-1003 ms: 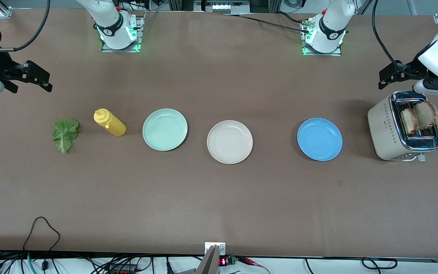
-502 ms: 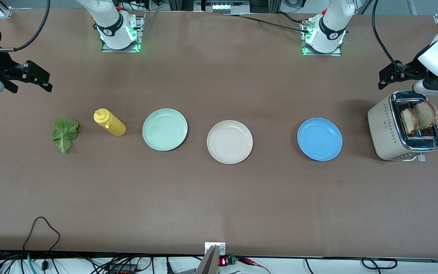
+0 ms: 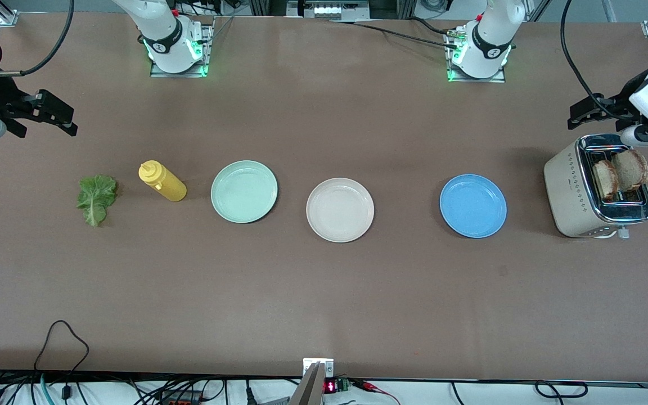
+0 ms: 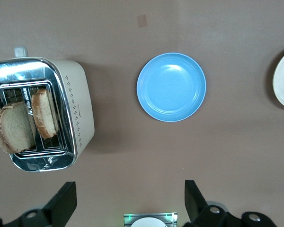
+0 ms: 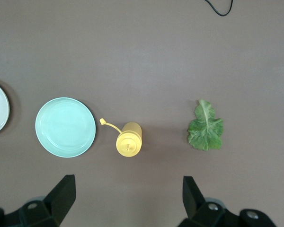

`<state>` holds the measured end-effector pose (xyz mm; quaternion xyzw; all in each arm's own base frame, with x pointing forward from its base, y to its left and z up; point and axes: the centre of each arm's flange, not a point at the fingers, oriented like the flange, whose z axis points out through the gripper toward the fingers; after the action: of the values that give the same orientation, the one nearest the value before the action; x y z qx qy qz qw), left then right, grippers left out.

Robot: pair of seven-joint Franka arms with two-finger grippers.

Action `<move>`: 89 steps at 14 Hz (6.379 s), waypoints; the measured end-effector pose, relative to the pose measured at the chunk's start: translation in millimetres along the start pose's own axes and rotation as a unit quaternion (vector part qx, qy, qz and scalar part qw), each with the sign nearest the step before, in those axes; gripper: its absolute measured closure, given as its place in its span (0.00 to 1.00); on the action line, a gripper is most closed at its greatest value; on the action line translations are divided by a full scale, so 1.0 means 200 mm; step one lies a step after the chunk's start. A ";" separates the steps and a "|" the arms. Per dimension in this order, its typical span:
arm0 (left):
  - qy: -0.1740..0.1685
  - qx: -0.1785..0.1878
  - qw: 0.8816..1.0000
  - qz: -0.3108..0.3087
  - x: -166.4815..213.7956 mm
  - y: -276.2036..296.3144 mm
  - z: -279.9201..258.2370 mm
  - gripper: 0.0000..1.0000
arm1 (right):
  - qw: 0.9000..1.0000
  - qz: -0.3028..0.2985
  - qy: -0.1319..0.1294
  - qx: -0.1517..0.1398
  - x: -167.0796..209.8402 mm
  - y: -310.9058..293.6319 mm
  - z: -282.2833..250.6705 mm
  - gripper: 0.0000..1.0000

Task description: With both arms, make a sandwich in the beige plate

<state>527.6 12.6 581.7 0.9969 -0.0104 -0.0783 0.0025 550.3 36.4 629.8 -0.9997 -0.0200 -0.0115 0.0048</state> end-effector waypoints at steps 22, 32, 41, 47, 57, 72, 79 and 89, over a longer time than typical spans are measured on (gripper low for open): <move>0.012 0.081 0.996 0.031 0.36 -0.79 0.81 0.00 | 1.000 0.000 -0.002 0.000 0.00 0.00 0.01 0.00; 0.018 0.079 0.995 0.051 0.12 -0.79 1.00 0.64 | 1.000 0.000 -0.002 0.000 0.00 0.00 0.01 0.00; 0.013 0.079 0.995 0.054 0.11 -0.77 0.99 0.94 | 1.000 0.000 -0.002 0.000 0.00 0.00 0.01 0.00; 0.003 0.082 0.996 0.046 0.11 -0.79 0.80 0.94 | 1.000 0.000 -0.002 0.000 0.00 0.00 0.01 0.00; -0.003 0.098 0.985 0.139 0.22 -0.17 0.28 0.94 | 1.000 0.000 -0.002 0.000 0.00 0.00 0.01 0.00; -0.008 -0.260 0.957 0.127 0.52 1.36 0.87 0.94 | 1.000 0.000 -0.004 0.000 0.00 0.00 0.01 0.00; -0.012 -0.458 0.886 0.073 0.69 1.56 1.46 0.94 | 1.000 0.000 -0.006 0.000 0.00 0.00 0.02 0.00; -0.019 -0.468 0.872 0.141 0.65 1.57 1.81 0.88 | 0.973 -0.213 -0.070 0.059 -0.05 0.05 0.14 0.00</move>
<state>593.3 -305.9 206.3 0.8652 -0.1127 -0.0920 0.4799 542.0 25.9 601.5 -0.9689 -0.2329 0.0590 0.0595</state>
